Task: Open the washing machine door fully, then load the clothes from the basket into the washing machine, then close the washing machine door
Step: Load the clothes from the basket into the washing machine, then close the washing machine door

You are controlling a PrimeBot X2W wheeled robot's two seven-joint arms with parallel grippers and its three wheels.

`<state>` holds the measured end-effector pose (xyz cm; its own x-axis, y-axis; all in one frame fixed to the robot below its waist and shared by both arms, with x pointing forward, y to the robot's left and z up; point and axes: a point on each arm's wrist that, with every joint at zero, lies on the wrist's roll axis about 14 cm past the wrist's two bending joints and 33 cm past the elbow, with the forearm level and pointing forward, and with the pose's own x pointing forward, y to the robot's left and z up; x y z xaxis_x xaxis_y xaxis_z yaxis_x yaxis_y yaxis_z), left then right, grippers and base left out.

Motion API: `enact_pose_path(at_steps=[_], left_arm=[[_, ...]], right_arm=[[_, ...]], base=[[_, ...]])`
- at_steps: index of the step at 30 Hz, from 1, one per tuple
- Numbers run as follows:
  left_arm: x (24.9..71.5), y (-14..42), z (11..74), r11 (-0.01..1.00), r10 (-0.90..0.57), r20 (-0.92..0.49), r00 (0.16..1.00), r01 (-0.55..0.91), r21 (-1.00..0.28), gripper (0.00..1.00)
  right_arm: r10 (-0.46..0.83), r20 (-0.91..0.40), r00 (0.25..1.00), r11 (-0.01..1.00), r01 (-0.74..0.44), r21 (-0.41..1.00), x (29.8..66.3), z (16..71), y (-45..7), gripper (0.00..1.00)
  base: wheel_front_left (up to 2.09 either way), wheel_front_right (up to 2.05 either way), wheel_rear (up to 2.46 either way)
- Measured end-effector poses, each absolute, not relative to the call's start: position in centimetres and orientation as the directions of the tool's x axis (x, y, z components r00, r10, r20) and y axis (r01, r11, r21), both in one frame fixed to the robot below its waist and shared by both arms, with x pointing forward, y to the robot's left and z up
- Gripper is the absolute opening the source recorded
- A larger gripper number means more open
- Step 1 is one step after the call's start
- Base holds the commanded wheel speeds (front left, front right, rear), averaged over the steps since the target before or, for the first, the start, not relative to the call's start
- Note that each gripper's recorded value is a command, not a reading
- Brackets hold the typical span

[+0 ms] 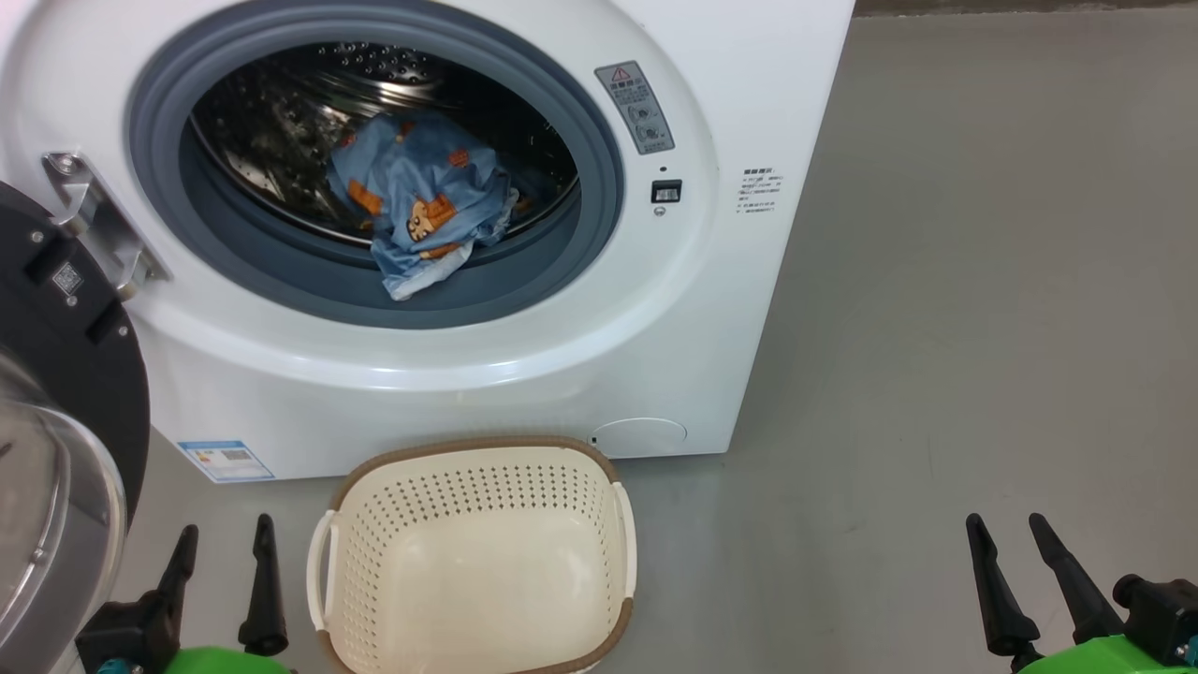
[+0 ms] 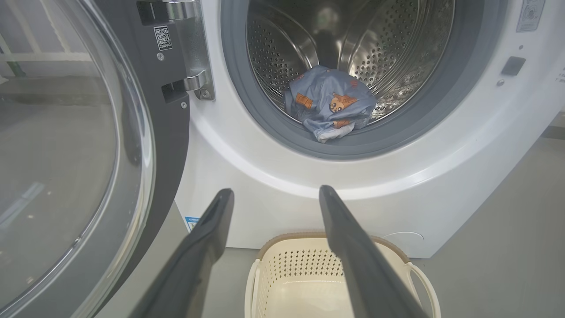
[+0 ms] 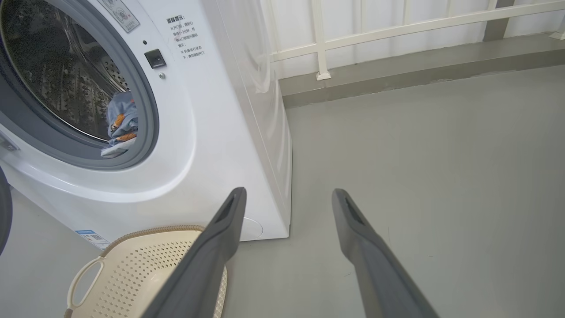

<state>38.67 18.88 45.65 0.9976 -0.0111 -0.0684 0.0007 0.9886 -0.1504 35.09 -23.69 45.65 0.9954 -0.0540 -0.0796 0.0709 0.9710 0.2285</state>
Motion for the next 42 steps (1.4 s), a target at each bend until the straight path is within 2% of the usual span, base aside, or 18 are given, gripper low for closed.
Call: enact_pose_path(at_steps=[25, 42], left_arm=[[38.76, 19.22, 46.37, 0.988, -0.001, -0.045, 0.999, -0.006, -0.155, 1.0], [38.23, 19.48, 46.52, 0.988, 0.006, -0.04, 0.999, -0.012, -0.152, 1.0]], right_arm=[[-0.046, -0.088, 0.995, 0.971, 0.065, 0.229, 34.94, 45.4, -23.42, 1.0], [-0.039, -0.084, 0.996, 0.972, 0.057, 0.229, 35.02, 45.49, -23.18, 1.0]], base=[[-0.03, 0.03, 0.0], [-0.93, 0.93, 0.0]])
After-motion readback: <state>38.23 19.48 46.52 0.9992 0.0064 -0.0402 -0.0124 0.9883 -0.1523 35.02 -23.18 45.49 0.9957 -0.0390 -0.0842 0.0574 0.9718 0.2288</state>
